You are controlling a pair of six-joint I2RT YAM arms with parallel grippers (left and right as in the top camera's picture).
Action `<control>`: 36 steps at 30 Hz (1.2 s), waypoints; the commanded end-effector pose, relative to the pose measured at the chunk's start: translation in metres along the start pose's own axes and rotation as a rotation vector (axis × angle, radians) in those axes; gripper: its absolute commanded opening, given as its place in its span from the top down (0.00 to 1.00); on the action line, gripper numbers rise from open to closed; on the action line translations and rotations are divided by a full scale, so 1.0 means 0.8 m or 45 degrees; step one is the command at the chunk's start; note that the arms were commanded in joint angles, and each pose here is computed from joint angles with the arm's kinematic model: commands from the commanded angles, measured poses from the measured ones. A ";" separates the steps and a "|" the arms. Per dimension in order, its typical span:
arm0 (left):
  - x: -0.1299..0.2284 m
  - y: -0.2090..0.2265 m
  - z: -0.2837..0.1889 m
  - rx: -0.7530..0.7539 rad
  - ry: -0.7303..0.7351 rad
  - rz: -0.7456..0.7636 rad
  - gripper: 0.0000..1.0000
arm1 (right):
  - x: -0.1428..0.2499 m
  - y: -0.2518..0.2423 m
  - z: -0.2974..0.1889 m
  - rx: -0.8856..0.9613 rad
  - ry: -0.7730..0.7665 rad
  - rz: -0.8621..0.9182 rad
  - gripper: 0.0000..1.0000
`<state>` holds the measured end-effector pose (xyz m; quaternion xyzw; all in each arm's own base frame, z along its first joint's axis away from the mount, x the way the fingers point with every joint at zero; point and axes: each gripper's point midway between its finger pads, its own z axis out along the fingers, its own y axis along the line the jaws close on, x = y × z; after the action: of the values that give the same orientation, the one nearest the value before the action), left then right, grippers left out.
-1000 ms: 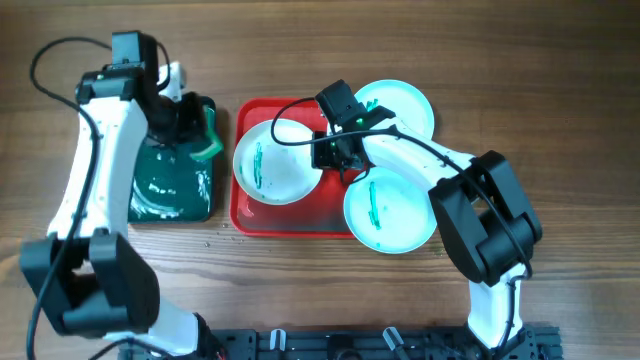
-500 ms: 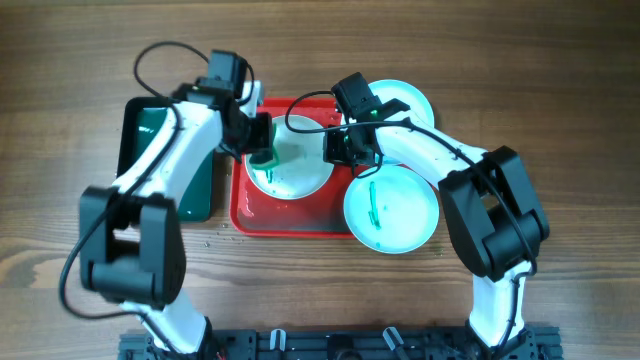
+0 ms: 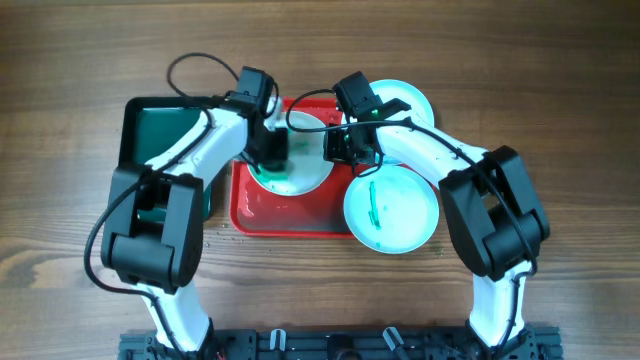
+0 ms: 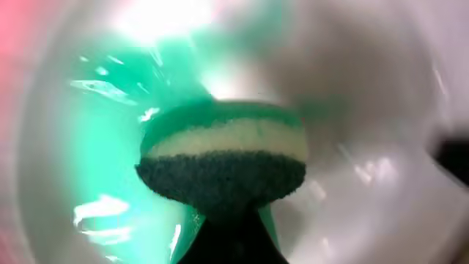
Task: Clean dirty plates on tray and stack at the side
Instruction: 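Move the sponge over the large plate held by the right gripper, then scrub the large plate with the sponge while right gripper holds its rim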
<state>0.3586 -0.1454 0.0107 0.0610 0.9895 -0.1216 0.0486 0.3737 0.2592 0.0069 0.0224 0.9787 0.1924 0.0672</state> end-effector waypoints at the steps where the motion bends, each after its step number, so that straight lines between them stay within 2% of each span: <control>1: 0.060 -0.062 0.015 0.310 0.244 0.148 0.96 | -0.003 0.016 -0.013 -0.055 -0.020 -0.035 0.96; 4: 0.049 -0.062 0.016 0.322 0.201 0.165 0.96 | -0.002 0.017 -0.013 -0.063 -0.013 -0.036 0.96; 10: -0.028 -0.036 0.021 0.164 -0.111 0.095 0.96 | 0.008 0.025 -0.011 -0.081 0.019 -0.049 0.96; 12: -0.048 -0.018 0.021 0.040 -0.200 0.079 0.96 | 0.011 0.028 -0.010 -0.082 0.023 -0.059 0.96; 15: -0.063 0.045 0.011 -0.325 -0.296 -0.056 0.96 | 0.012 0.030 -0.010 -0.082 0.022 -0.068 0.96; 19: -0.051 0.065 0.007 -0.446 -0.257 -0.066 0.96 | 0.011 0.029 -0.010 -0.076 0.016 -0.060 0.96; 22: -0.017 0.047 0.018 -0.327 -0.093 -0.007 0.96 | 0.010 0.028 -0.010 -0.072 0.014 -0.058 0.95; 25: 0.038 -0.004 0.023 0.008 0.159 0.171 0.96 | 0.010 0.028 -0.010 -0.074 0.012 -0.058 0.96; 28: 0.077 -0.042 0.012 0.270 0.307 0.284 0.96 | 0.008 0.029 -0.010 -0.078 0.007 -0.059 0.96; 31: 0.078 -0.064 0.006 0.416 0.295 0.325 0.96 | 0.009 0.031 -0.010 -0.087 0.011 -0.060 0.96; 34: 0.053 -0.068 0.011 0.411 0.193 0.323 0.96 | 0.009 0.031 -0.010 -0.090 0.014 -0.060 0.96; 36: 0.027 -0.056 0.018 0.318 0.093 0.311 0.96 | 0.009 0.031 -0.010 -0.089 0.014 -0.061 0.95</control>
<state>0.3210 -0.1819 0.0126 0.1882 0.9557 -0.2265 -0.0037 0.3608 0.2754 0.0080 -0.0040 0.9770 0.2059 0.0548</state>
